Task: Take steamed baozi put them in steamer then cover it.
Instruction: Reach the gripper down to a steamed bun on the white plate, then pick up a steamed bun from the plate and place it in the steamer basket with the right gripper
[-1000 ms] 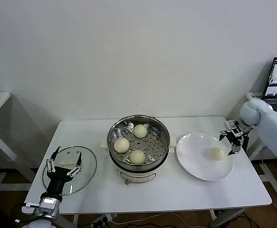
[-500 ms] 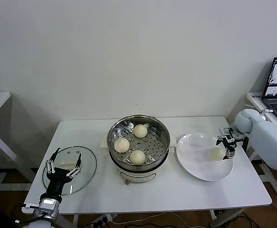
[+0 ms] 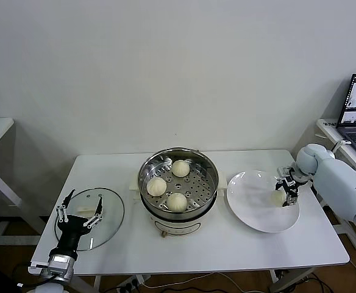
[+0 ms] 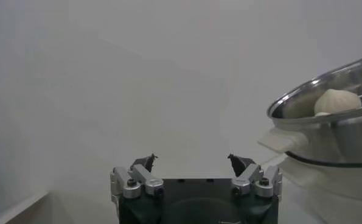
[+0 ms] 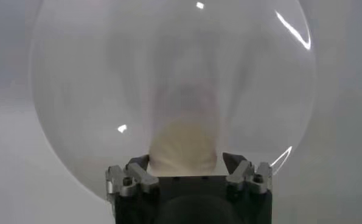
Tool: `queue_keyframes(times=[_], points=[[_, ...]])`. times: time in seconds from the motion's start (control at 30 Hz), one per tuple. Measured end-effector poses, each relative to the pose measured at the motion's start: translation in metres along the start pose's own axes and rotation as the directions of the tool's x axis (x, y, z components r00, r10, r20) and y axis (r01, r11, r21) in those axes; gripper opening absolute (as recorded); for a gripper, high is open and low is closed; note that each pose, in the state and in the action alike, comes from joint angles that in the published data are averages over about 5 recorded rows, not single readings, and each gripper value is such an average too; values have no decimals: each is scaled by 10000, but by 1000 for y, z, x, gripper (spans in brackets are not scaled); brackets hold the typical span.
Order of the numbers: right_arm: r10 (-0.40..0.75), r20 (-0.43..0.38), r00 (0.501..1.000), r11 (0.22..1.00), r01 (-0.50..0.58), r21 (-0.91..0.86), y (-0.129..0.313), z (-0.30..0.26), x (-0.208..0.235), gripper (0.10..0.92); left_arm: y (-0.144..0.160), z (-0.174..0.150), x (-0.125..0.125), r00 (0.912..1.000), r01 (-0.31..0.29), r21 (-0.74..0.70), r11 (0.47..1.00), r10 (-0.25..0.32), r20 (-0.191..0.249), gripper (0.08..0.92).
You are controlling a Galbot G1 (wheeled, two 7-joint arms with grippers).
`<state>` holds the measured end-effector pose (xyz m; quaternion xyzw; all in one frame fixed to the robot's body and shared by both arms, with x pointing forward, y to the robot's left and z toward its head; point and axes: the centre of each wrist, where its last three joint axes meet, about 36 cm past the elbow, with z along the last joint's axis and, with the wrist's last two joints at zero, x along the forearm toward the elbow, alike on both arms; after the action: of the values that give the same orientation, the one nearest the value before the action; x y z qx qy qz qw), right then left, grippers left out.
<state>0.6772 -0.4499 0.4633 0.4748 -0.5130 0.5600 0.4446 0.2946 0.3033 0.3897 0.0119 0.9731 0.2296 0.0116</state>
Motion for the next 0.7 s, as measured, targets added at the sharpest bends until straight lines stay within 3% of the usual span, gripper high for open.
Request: queue_keyframes(times=[0.4, 0.7], points=[[162, 132, 9998, 9998, -160, -138, -2, 4, 15, 668, -3, -3, -1, 10000, -45, 55, 10000, 44, 54, 823], [689, 708, 9951, 9969, -660, -434, -11, 1, 88, 666, -2, -9, -2, 9998, -34, 52, 10000, 33, 196, 823]])
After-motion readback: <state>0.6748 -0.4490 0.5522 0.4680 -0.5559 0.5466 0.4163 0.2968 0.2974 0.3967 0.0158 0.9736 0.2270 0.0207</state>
